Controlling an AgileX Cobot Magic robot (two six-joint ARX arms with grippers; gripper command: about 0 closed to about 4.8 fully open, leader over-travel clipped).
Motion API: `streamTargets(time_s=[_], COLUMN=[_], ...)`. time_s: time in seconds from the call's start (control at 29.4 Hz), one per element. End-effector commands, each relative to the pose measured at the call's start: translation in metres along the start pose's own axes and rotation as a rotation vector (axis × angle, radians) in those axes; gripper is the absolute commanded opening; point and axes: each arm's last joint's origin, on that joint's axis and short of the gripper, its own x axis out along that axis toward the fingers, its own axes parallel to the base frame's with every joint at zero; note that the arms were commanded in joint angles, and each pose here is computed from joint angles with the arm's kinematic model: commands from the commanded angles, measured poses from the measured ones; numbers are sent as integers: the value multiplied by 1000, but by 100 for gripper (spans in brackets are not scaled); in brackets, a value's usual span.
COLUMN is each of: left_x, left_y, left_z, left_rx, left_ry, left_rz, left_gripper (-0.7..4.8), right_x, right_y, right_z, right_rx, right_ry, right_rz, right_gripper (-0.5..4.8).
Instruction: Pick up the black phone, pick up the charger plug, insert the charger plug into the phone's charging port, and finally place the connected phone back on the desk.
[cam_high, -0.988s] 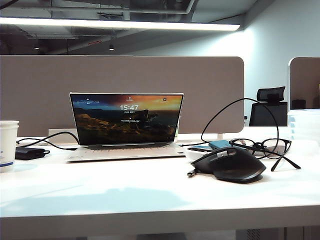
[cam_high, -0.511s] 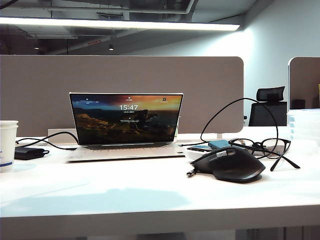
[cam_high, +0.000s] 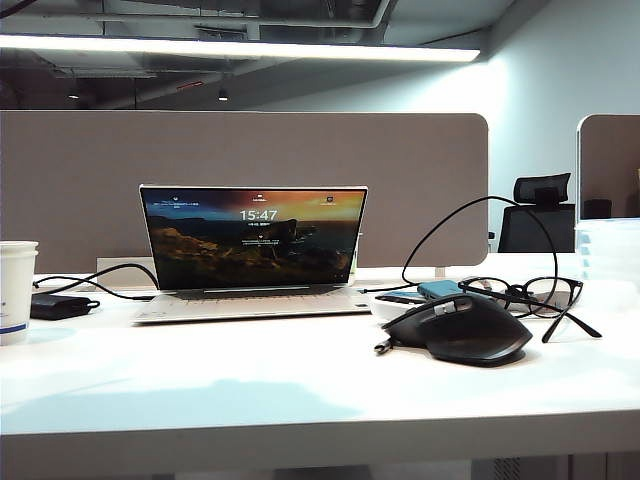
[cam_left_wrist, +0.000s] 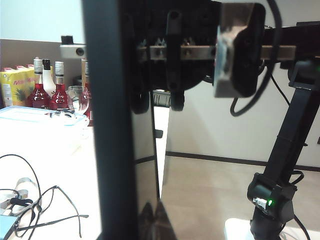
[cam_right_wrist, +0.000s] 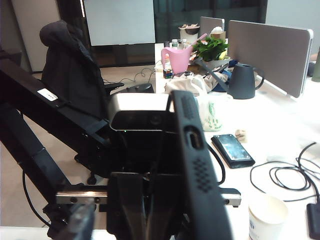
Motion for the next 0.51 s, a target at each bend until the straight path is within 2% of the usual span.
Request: streamTargets(time_s=[0.03, 0.1, 0.24, 0.44, 0.51], left_x=[0, 0, 0, 0, 0], left_y=[-2, -3, -3, -2, -2], left_z=[4, 4, 4, 4, 4], left_rx=[42, 42, 39, 34, 35], left_ry=[-9, -9, -9, -10, -10], left_rz=[-30, -32, -32, -28, -28], left_gripper=[-6, -6, -6, -2, 28], right_x=[2, 3, 3, 2, 2], right_y=[-1, -1, -1, -1, -1], right_z=[1, 2, 3, 2, 3], right_rx=[-15, -17, -30, -24, -25], right_ry=[-14, -17, -26, -22, -22], right_rz=[-10, -21, -19, -19, -19], right_gripper=[146, 77, 0, -1, -1])
